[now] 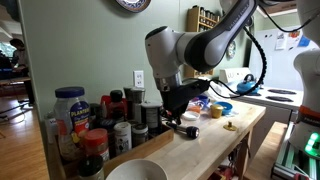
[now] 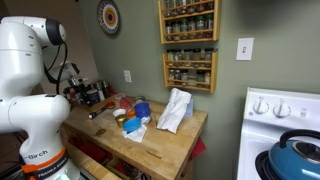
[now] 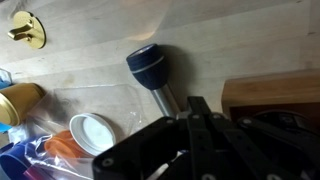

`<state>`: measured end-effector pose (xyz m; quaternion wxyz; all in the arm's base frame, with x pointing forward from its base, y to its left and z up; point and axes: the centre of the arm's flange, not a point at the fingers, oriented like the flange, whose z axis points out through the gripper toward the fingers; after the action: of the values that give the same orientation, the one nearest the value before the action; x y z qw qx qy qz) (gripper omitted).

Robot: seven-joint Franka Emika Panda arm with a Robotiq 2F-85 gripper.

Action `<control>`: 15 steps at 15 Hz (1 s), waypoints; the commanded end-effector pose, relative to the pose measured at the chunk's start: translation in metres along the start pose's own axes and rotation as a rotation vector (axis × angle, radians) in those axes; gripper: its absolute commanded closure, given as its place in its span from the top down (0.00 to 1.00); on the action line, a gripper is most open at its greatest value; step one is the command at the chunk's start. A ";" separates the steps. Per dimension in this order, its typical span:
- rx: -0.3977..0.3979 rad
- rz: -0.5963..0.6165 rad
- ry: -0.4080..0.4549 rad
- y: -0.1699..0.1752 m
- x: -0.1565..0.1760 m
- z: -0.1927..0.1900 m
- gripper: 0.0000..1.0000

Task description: Turn on the torch

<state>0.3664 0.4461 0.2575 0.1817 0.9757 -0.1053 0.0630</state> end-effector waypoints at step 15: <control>0.191 -0.343 0.094 0.109 -0.005 -0.121 1.00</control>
<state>0.3398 0.4165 0.3847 0.1306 0.9855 0.0482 0.0969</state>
